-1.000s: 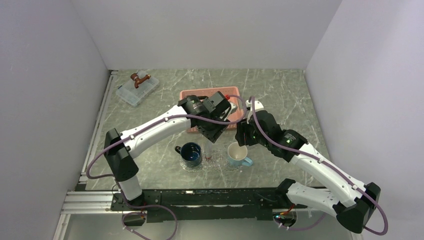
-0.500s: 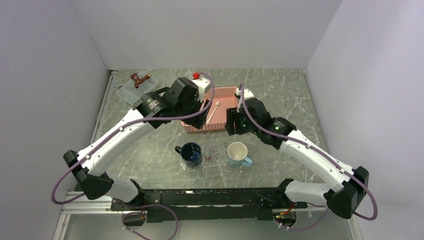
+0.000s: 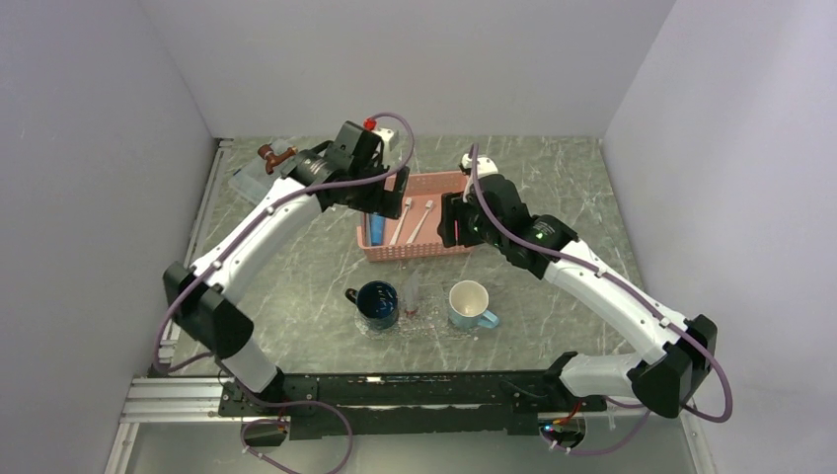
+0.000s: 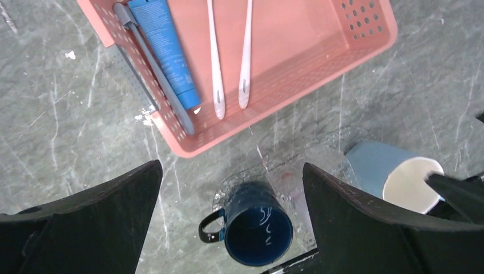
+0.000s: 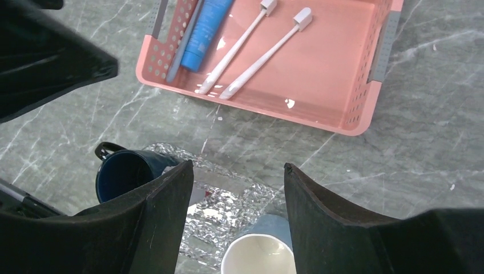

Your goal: Prepare toiletry sets of a toothbrush and toothpaste on the tray

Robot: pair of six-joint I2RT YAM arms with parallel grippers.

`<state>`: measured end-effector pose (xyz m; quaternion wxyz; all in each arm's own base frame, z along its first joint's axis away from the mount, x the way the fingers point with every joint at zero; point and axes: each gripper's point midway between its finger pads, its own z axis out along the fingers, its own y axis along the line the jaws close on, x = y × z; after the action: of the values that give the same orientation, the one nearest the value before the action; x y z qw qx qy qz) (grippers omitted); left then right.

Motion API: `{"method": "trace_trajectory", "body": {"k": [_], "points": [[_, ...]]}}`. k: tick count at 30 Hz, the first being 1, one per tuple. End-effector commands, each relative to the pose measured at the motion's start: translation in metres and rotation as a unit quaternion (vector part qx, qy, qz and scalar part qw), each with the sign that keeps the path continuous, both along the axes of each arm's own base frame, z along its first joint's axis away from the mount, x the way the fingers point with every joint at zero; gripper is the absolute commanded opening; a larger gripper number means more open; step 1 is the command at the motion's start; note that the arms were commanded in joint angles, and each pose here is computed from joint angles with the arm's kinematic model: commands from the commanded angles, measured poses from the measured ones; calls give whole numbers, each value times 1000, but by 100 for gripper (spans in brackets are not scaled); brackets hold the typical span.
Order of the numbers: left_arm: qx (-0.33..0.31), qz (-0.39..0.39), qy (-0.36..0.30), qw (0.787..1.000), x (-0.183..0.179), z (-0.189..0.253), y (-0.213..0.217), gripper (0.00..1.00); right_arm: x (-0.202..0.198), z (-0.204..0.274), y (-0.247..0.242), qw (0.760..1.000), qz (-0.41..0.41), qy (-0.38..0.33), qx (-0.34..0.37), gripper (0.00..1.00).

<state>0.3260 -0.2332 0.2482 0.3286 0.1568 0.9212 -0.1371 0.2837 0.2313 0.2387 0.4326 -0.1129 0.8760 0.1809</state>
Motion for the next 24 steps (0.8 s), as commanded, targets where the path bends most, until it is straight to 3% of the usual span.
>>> {"method": "trace_trajectory", "body": {"k": [1,10,18,24], "points": [[-29,5,-3,1000,29,-1,-15,99,1,27,-14,999,-22,-31,14,62],[-2,33,30,999,72,-46,-24,95,-18,31,-35,999,-25,-33,13,63],[33,54,77,995,96,-97,-32,79,-32,31,-37,999,-12,-25,28,63],[72,87,77,991,111,-119,-22,75,-40,22,-36,999,-2,-11,32,63]]}}
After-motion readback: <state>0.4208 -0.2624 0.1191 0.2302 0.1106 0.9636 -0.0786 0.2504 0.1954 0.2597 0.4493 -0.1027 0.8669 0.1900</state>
